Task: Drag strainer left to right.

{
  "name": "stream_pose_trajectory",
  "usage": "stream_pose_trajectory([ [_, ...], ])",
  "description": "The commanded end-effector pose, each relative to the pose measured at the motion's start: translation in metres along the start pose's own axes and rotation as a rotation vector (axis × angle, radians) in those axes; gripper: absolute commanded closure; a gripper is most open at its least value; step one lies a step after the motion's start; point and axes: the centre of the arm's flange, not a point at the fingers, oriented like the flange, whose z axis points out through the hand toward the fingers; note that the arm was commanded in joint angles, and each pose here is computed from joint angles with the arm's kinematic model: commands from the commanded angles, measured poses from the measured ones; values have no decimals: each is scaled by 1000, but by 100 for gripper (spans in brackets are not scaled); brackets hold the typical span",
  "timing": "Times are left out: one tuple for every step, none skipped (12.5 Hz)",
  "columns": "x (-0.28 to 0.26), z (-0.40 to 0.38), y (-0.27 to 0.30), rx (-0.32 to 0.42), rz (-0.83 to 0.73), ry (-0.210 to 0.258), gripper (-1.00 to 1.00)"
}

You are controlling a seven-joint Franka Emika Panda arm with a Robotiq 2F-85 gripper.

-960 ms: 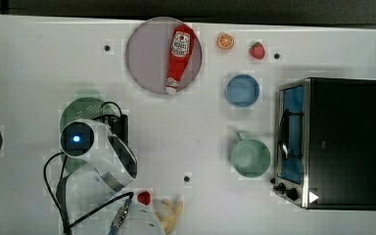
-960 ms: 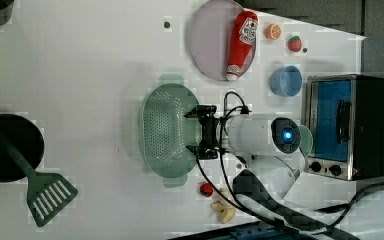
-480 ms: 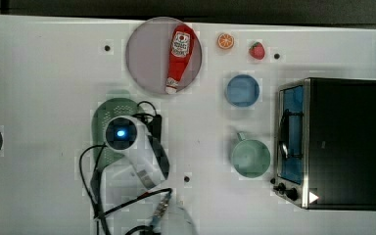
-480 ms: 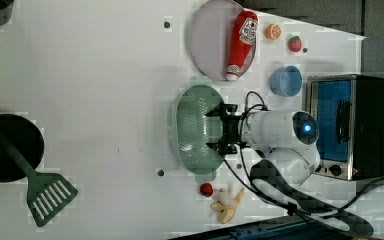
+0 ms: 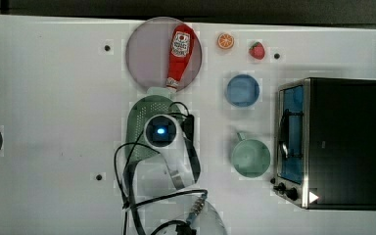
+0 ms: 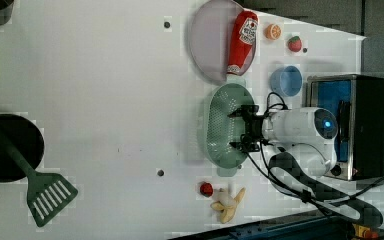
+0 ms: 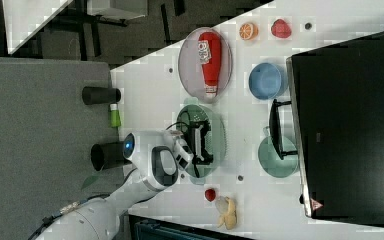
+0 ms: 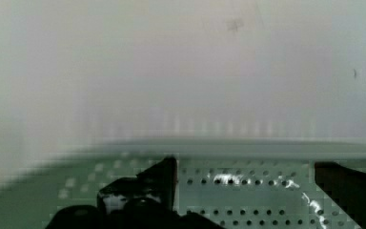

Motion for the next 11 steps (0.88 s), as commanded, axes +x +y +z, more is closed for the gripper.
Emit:
stream_pose_trajectory([
  [42, -11, -12, 32, -69, 28, -100],
  [55, -11, -14, 35, -78, 34, -100],
  [68, -10, -15, 38, -78, 41, -100],
  [80, -10, -15, 41, -81, 47, -100],
  [92, -9, -15, 41, -74, 54, -100],
  [103, -8, -15, 39, -54, 61, -100],
  [113, -8, -14, 38, -42, 67, -100],
  [122, -7, -14, 37, -38, 72, -100],
  [130, -7, -13, 37, -35, 77, -100],
  [139, -7, -13, 42, -36, 81, -100],
  [144, -7, -12, 42, -54, 85, -100],
])
